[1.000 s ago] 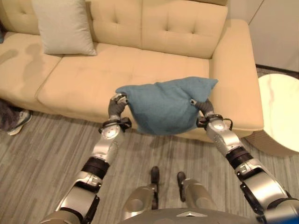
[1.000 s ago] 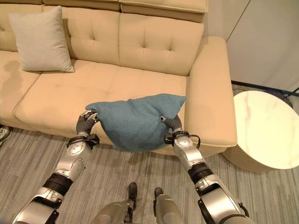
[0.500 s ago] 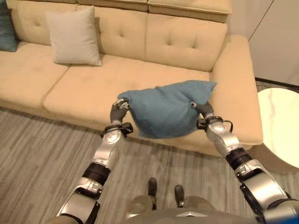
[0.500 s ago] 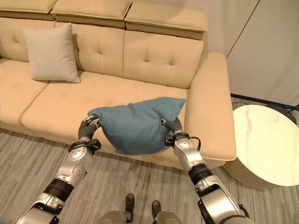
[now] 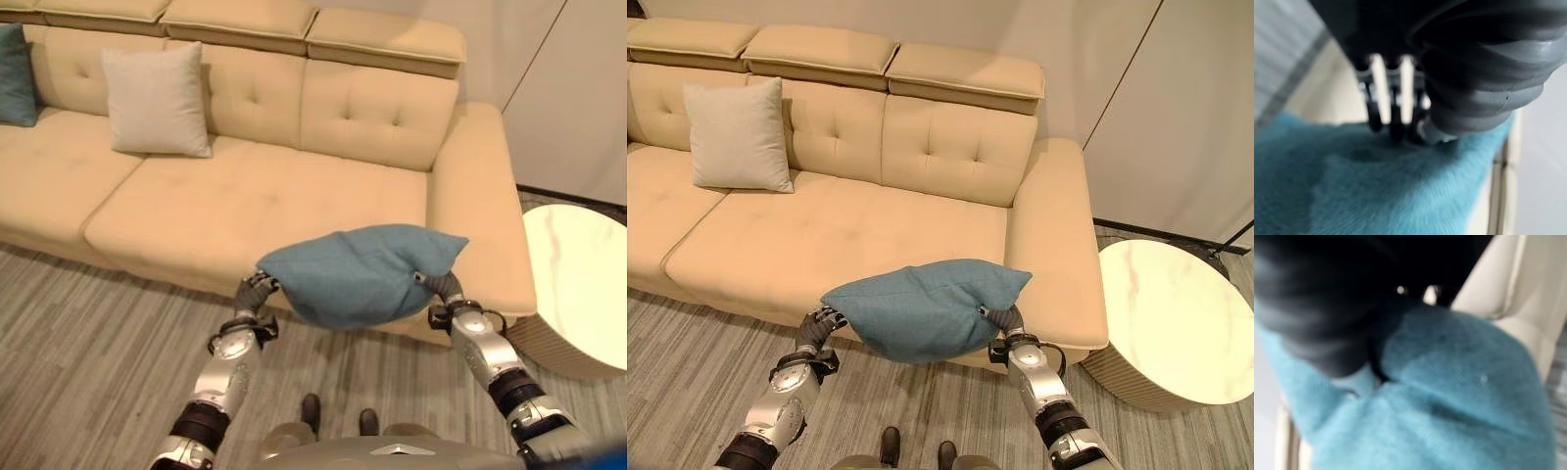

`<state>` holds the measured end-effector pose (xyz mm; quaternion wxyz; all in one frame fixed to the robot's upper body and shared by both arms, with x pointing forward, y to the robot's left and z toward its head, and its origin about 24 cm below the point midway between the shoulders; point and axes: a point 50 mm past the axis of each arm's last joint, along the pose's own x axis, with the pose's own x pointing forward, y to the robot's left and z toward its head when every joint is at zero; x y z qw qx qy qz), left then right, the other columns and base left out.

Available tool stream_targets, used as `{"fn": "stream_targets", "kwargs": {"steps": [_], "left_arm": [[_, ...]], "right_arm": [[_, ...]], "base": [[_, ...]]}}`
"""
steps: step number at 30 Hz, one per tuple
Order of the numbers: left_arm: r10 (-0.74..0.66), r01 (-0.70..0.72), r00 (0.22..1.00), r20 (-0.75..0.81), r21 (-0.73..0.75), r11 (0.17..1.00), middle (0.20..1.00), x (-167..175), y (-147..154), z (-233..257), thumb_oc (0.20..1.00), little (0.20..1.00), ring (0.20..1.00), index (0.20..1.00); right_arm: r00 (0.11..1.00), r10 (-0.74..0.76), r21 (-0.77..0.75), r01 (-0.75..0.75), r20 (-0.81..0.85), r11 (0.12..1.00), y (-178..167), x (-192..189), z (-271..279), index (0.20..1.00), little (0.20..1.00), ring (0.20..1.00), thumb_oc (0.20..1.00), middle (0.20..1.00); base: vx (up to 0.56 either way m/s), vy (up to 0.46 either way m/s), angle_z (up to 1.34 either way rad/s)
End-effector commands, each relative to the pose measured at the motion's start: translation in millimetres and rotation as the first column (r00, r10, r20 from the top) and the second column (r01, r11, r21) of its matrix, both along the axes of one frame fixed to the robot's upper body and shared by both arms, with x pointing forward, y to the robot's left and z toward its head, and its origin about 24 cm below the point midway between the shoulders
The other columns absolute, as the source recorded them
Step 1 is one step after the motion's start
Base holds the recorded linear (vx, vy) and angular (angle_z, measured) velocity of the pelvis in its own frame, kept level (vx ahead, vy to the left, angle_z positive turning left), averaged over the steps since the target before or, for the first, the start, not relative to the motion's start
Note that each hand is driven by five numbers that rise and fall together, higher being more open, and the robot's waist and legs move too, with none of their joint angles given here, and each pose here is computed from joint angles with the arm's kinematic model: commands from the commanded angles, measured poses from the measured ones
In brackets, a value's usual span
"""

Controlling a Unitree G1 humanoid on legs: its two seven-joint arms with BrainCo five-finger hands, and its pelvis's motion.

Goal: Pick up all the scattered cushions and arrange them neatly on the sofa.

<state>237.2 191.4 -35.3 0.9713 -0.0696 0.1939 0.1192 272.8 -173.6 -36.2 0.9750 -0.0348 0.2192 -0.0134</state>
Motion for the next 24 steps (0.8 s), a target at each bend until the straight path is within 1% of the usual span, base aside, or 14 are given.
{"fn": "stream_targets", "kwargs": {"steps": [1,8,13,19,21,24], "left_arm": [[-0.01,0.008,0.993,0.115,0.016,1.0,0.2,12.3,2.0,20.1,0.2,0.2,0.2,0.2],[0.011,-0.014,0.993,0.12,0.017,1.0,0.2,12.5,7.2,21.4,0.2,0.2,0.2,0.2],[0.027,-0.028,0.995,0.097,0.013,1.0,0.2,8.9,9.4,16.0,0.2,0.2,0.2,0.2],[0.059,-0.059,0.998,0.021,0.041,0.997,0.2,-2.2,14.6,0.3,0.2,0.2,0.2,0.2],[0.083,-0.083,0.997,-0.006,0.056,0.995,1.0,-6.6,16.8,-5.1,1.0,1.0,1.0,1.0],[0.113,-0.11,0.993,-0.031,0.065,0.992,1.0,-11.6,18.8,-9.9,1.0,1.0,1.0,1.0]], "right_arm": [[0.987,-0.025,0.042,0.019,0.157,0.999,-2.0,9.6,26.2,0.2,0.2,0.2,0.2,0.2],[0.986,-0.03,0.033,0.025,0.166,0.999,-5.9,9.9,28.5,0.2,0.2,0.2,0.2,0.2],[0.985,-0.035,0.034,0.03,0.17,0.999,-8.0,9.3,29.3,0.2,0.2,0.2,0.2,0.2],[0.983,-0.038,0.036,0.032,0.179,0.999,-8.9,8.6,30.7,0.2,0.2,0.2,0.2,0.2],[0.982,-0.038,0.034,0.032,0.187,0.999,-8.5,8.7,32.0,0.2,0.2,0.2,0.2,0.2],[0.981,-0.038,0.033,0.033,0.189,0.999,-8.4,7.7,32.5,0.2,0.2,0.2,0.2,0.2]], "base": [[0.05,0.024,-0.04],[0.02,0.01,0.0],[0.03,0.011,0.0],[0.01,0.001,0.0],[0.0,0.0,0.0],[0.0,0.0,0.0]]}}
